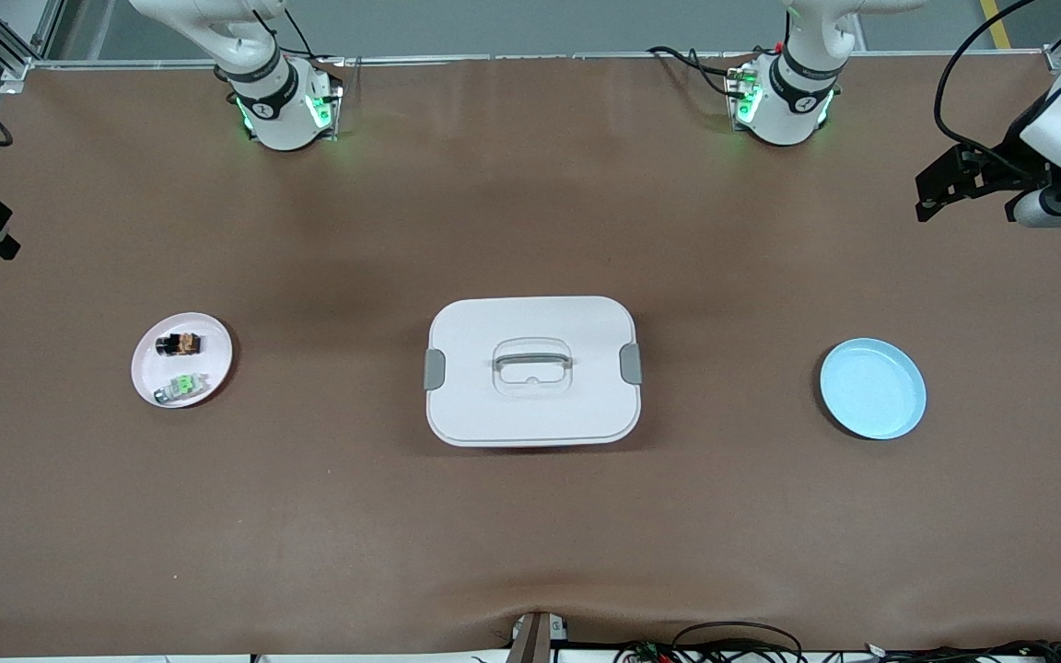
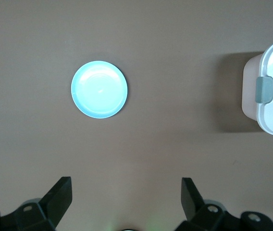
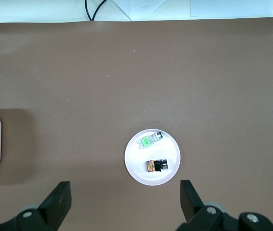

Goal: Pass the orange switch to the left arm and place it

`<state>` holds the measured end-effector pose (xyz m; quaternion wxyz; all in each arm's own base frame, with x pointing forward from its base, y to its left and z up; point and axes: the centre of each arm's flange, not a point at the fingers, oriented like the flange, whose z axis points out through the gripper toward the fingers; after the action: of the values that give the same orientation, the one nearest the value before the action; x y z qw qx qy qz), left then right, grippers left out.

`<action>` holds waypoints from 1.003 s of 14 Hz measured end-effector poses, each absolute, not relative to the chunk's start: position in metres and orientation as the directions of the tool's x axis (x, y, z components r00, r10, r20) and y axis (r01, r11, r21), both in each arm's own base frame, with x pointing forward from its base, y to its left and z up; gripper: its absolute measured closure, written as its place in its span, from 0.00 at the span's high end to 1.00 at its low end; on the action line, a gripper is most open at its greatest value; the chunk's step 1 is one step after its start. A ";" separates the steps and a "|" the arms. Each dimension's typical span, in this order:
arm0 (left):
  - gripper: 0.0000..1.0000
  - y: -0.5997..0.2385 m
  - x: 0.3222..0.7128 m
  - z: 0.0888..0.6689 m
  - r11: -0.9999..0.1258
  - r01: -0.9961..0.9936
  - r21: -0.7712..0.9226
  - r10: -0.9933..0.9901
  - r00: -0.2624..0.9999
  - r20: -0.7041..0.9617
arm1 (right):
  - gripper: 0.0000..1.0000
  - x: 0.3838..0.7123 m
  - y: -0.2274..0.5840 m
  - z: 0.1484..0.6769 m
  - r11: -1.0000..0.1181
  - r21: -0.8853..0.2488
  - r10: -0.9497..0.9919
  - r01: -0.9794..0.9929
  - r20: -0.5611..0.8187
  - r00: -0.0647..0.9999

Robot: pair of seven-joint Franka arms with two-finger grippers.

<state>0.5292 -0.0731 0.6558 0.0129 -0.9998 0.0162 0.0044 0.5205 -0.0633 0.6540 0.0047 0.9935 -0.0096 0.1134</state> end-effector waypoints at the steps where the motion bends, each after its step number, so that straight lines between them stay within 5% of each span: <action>1: 1.00 -0.073 0.529 0.656 -0.999 -0.032 -0.026 -0.032 0.999 -0.009 | 1.00 0.517 -0.063 0.655 -1.000 0.006 -0.018 -0.020 0.224 0.974; 14: 1.00 -0.074 0.530 0.649 -0.999 -0.034 -0.026 -0.034 0.999 -0.031 | 1.00 0.512 -0.061 0.650 -1.000 0.003 -0.014 -0.015 0.189 0.982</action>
<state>0.5303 -0.0740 0.6489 0.0134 -0.9997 0.0170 0.0151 0.5125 -0.0605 0.6503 0.0023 0.9955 -0.0074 0.0947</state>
